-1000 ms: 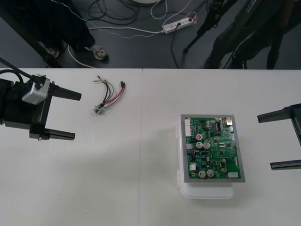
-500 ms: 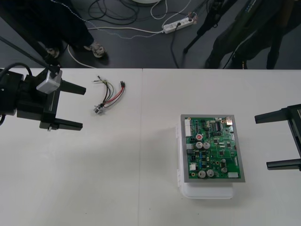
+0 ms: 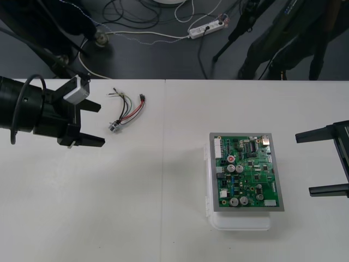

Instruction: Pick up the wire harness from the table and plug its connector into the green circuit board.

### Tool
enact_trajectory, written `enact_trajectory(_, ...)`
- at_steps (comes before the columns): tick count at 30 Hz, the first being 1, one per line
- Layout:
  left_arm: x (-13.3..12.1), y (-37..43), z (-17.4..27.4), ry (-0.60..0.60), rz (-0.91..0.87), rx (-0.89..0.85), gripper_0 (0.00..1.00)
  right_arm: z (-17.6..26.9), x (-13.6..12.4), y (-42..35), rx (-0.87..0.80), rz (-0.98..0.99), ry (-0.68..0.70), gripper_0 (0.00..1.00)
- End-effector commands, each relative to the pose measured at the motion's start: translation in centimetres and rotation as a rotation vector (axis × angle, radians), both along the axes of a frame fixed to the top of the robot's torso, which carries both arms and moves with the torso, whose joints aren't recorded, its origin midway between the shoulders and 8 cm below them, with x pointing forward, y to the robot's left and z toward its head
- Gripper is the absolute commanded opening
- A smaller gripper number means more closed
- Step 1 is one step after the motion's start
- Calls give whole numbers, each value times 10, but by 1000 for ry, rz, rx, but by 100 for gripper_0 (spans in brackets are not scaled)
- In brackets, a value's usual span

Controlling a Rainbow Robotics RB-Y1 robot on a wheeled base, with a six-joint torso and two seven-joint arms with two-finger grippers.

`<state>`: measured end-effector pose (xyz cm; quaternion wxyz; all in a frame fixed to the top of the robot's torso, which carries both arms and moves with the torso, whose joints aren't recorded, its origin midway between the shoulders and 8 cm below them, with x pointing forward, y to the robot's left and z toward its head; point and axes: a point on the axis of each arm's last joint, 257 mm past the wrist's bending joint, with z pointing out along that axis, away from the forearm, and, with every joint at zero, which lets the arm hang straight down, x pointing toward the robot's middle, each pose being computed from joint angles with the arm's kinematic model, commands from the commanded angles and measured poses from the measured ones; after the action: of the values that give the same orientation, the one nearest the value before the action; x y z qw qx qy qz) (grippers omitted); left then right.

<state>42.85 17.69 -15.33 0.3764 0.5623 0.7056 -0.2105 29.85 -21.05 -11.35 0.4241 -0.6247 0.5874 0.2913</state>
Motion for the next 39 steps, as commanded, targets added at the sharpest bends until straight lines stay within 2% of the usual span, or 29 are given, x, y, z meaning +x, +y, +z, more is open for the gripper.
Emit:
enact_trajectory(1, 31, 2, 23, -88, 111, 25, 100, 13, 8, -3, 3, -37, 12, 100)
enact_trajectory(16, 69, 1, 0, -81, 307, 115, 100, 25, 8, 3, 33, -35, 31, 100)
enact_trajectory(22, 82, 4, -7, -38, 388, 118, 100, 33, 9, 6, 47, -32, 35, 100)
enact_trajectory(31, 110, 17, -20, -27, 444, 149, 100, 31, 13, 3, 32, -52, 39, 100)
enact_trajectory(39, 124, 30, -28, -24, 475, 186, 100, 27, 17, 1, 9, -58, 21, 100)
